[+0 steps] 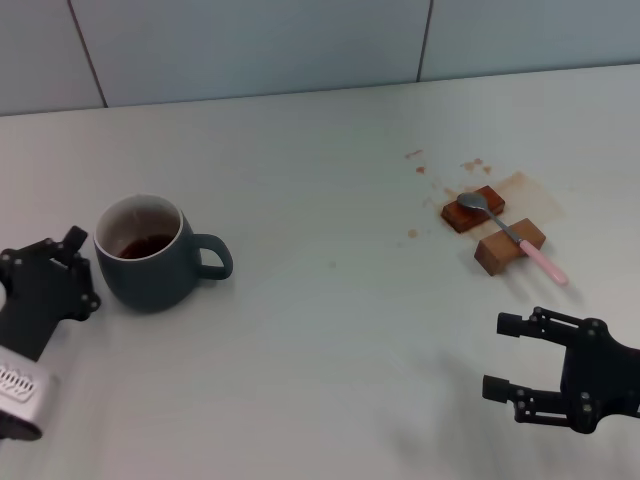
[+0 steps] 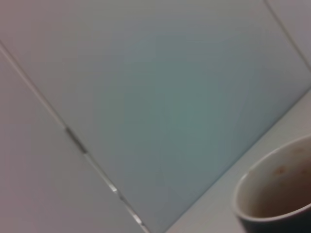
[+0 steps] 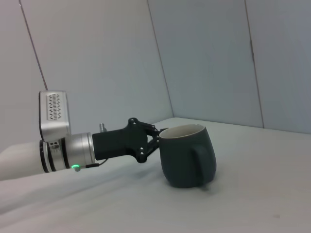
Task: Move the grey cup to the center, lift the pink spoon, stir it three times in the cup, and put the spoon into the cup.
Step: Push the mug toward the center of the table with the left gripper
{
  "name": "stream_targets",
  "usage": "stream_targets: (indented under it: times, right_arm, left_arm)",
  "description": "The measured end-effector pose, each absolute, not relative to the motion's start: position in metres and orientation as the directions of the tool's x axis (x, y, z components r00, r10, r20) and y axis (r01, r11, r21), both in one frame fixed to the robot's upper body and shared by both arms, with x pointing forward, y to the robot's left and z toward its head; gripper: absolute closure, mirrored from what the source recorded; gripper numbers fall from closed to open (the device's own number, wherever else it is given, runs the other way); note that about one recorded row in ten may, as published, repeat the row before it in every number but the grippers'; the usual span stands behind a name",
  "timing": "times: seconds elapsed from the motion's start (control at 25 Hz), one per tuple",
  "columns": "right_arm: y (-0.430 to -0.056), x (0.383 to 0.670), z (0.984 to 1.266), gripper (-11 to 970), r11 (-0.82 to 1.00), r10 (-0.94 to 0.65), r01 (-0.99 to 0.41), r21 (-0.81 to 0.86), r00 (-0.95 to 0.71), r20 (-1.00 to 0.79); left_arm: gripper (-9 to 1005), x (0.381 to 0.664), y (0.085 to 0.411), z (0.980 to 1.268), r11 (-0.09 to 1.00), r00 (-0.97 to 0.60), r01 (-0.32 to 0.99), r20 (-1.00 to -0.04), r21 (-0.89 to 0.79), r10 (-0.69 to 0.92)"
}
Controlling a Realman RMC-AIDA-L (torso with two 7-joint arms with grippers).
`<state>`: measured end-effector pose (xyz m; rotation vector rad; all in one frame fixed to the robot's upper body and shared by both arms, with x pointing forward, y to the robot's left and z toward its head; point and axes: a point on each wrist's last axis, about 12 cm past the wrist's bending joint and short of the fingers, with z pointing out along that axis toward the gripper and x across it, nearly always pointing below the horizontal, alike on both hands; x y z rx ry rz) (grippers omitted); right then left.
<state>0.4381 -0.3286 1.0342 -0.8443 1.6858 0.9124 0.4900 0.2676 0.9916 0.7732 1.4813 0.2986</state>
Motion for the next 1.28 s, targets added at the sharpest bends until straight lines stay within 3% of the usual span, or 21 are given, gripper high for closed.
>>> stream_targets:
  times: [0.36, 0.76, 1.28]
  right_arm:
    - [-0.33, 0.436, 1.034, 151, 0.474, -0.106, -0.862, 0.179, -0.257, -0.961]
    - [-0.328, 0.438, 1.035, 153, 0.465, -0.109, -0.868, 0.174, -0.252, -0.962]
    - [-0.327, 0.439, 1.036, 151, 0.46, -0.103, -0.871, 0.174, -0.247, -0.963]
  left_arm:
    - [997, 0.501, 0.252, 0.991, 0.718, 0.1, 0.33, -0.779, 0.613, 0.619]
    - [997, 0.507, 0.204, 0.999, 0.691, 0.186, 0.45, -0.816, 0.566, 0.547]
    - [998, 0.522, 0.158, 1.009, 0.741, 0.092, 0.517, -0.889, 0.427, 0.448]
